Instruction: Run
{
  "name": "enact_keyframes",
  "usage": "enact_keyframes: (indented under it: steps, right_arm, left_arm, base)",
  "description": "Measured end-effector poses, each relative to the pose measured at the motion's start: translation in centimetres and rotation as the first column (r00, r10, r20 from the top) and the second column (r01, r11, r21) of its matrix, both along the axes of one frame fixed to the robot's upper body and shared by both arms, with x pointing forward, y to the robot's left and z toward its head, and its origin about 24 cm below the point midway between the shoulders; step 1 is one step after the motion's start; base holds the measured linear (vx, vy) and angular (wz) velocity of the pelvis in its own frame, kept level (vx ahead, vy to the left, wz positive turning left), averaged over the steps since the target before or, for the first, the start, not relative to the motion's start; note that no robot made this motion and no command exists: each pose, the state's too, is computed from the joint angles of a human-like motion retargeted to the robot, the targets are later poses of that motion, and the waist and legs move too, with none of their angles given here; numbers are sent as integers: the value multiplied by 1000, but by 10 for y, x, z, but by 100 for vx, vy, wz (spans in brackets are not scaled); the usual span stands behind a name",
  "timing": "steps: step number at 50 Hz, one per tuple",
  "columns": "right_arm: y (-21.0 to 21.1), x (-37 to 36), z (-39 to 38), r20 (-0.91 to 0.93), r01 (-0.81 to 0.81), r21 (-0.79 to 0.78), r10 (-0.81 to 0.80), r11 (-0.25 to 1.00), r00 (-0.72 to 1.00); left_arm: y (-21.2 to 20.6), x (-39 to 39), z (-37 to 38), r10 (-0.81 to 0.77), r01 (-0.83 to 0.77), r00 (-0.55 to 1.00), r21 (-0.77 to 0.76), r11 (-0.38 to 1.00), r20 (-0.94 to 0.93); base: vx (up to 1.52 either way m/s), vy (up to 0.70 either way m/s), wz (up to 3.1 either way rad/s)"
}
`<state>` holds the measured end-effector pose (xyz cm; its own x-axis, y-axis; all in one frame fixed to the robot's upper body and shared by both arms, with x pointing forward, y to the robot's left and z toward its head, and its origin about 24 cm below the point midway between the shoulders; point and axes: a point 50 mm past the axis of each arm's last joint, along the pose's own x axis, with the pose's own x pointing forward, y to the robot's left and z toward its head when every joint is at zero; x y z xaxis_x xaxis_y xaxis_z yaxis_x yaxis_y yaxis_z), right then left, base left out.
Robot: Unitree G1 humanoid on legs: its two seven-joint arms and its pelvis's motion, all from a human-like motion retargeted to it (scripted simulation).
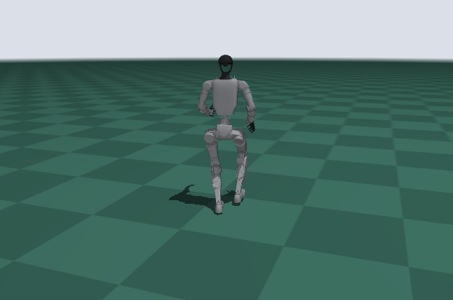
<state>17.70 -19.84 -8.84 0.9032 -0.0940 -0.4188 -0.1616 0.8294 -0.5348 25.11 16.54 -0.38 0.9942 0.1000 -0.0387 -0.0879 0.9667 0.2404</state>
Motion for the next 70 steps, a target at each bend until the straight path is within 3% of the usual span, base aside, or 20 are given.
enact_keyframes:
  steps: [7, 13, 18, 24, 28, 32, 36, 41, 48, 52, 56, 62, 70]
  right_arm:
    - [-78, -115, -19, -262, 232, -178, -273, 956, 926]
    - [-80, -137, -25, -311, 247, -258, -323, 934, 894]
    - [-29, -43, -26, -158, 113, -163, -139, 980, 978]
    - [53, 71, 52, 236, -176, 61, 157, 983, 959]
    - [93, 105, 119, 472, -390, 55, 320, 919, 821]
    - [113, 104, 142, 545, -501, 10, 415, 865, 728]
    - [116, 87, 114, 437, -537, 19, 476, 843, 763]
    - [82, 45, 27, 75, -414, 12, 412, 910, 908]
    - [-41, -69, -47, -401, -53, -178, -24, 983, 916]
    - [-109, -133, -42, -497, 140, -350, -310, 926, 810]
    - [-146, -173, -29, -494, 243, -486, -493, 840, 716]
    - [-132, -169, -39, -490, 253, -506, -516, 825, 702]
    - [-30, -78, -61, -459, 104, -169, -171, 980, 872]
  left_arm:
    - [-16, 28, 64, -103, 116, 958, -35, 993, 266]
    - [-19, 8, 32, -89, 101, 988, -95, 990, 126]
    - [-8, -26, -30, -48, 29, 983, -109, 994, -178]
    - [24, -111, -96, 27, -100, 846, -109, 989, -533]
    - [44, -159, -116, 95, -188, 738, -67, 980, -668]
    - [56, -190, -126, 148, -241, 659, -20, 970, -737]
    - [64, -191, -127, 187, -249, 650, 26, 968, -737]
    - [59, -140, -117, 193, -230, 745, 25, 973, -639]
    - [43, -62, -78, 138, -182, 897, -67, 981, -420]
    - [38, -39, -59, 88, -121, 940, -82, 989, -330]
    - [42, -32, -53, 89, -112, 948, -60, 992, -306]
    - [38, -51, -85, 114, -120, 872, 19, 993, -475]
    - [36, -126, -145, 95, -12, 605, 110, 994, -790]
  base:
    - [103, -12, -23]
    - [92, -8, -20]
    - [87, -3, -49]
    - [92, 12, -52]
    - [95, 18, 12]
    - [94, 16, 21]
    - [90, 16, 19]
    - [84, 12, 14]
    - [82, 0, 29]
    - [75, -6, 8]
    - [63, -8, 4]
    - [47, -9, 10]
    - [32, -5, 31]
